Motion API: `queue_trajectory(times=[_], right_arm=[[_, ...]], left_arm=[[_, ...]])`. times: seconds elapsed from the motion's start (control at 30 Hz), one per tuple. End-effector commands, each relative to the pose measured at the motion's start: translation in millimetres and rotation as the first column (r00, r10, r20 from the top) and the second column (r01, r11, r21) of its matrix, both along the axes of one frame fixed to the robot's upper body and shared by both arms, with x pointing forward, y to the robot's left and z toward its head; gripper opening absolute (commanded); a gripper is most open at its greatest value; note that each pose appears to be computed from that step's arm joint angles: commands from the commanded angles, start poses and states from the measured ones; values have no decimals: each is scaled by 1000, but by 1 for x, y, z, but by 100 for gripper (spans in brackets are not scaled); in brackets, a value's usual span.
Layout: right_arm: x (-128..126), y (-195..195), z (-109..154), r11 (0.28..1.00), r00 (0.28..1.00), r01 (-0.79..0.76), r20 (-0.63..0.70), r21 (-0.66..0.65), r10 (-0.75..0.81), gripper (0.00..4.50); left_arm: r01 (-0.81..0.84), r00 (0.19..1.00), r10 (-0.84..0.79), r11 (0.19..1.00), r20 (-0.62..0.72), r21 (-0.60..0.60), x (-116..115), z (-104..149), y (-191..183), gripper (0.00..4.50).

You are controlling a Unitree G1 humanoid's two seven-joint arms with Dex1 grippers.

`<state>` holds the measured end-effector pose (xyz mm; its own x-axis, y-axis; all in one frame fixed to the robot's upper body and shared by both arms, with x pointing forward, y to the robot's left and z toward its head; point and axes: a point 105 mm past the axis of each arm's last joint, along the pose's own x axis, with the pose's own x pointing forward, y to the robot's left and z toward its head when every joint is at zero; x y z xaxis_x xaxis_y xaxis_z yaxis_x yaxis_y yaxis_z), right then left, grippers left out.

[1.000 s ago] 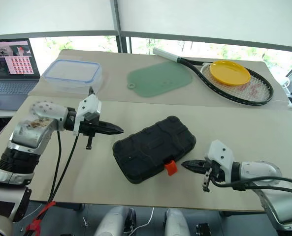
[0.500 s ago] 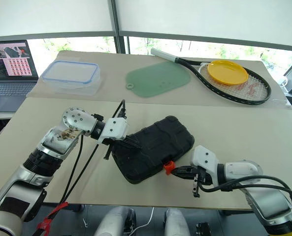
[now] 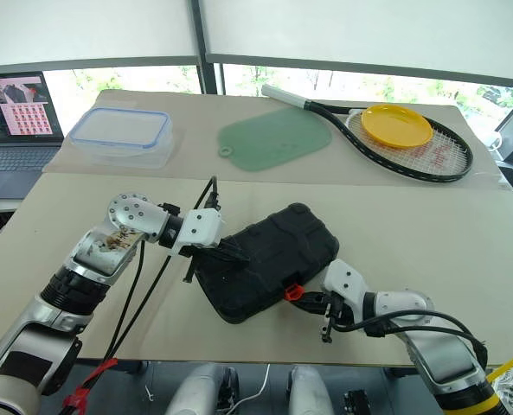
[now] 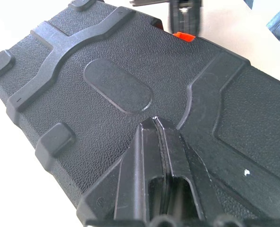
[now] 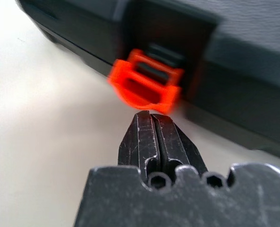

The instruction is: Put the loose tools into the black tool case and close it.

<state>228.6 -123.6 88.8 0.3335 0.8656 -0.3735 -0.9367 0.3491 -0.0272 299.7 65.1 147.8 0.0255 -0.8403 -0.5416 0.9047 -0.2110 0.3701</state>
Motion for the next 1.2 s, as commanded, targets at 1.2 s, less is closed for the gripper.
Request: queue_trajectory(times=[1.2], right_arm=[[12, -5, 12, 997, 999, 26, 43, -69, -23, 0]], left_arm=[[-59, 998, 60, 997, -25, 48, 12, -18, 8, 2]])
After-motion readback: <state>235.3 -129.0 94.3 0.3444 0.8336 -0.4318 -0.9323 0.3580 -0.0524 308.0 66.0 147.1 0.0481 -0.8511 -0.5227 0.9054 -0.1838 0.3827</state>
